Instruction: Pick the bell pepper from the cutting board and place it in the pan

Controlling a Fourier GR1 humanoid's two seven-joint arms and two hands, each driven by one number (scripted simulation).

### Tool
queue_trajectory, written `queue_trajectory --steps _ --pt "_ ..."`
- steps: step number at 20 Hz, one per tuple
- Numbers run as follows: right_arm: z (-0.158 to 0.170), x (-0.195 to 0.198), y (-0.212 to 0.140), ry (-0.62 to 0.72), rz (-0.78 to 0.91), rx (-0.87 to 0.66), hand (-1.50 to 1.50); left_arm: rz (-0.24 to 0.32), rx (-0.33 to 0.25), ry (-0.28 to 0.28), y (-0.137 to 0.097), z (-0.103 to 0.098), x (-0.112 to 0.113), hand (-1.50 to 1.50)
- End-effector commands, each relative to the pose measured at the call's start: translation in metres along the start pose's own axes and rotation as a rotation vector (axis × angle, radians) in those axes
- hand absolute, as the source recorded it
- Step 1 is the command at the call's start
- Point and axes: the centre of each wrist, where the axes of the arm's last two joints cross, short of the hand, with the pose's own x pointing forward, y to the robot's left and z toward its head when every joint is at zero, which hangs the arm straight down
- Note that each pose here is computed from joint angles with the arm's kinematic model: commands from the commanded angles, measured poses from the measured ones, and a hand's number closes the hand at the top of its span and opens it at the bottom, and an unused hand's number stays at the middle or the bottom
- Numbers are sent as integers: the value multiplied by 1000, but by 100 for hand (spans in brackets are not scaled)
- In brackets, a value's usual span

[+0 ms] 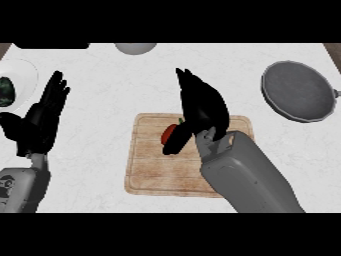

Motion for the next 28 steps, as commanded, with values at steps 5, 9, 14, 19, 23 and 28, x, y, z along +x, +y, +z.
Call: queue_trajectory --steps 5,9,14,19,23,28 --pt "-15 -20 33 62 66 108 -150 -1 -1 23 5 -4 -9 0" --pt "-7 -12 24 69 96 103 -150 -11 -2 -14 15 7 -7 0" --pt "-21 1 28 147 214 135 -150 10 -10 17 11 -9 -1 0" --pt "-28 -6 47 194 260 182 -150 -5 -17 -1 4 2 13 0" --pt "-37 -12 51 205 269 206 -150 3 5 -11 18 -21 28 0" --pt "-50 -3 52 205 255 209 -150 10 -10 -2 -13 5 9 0"
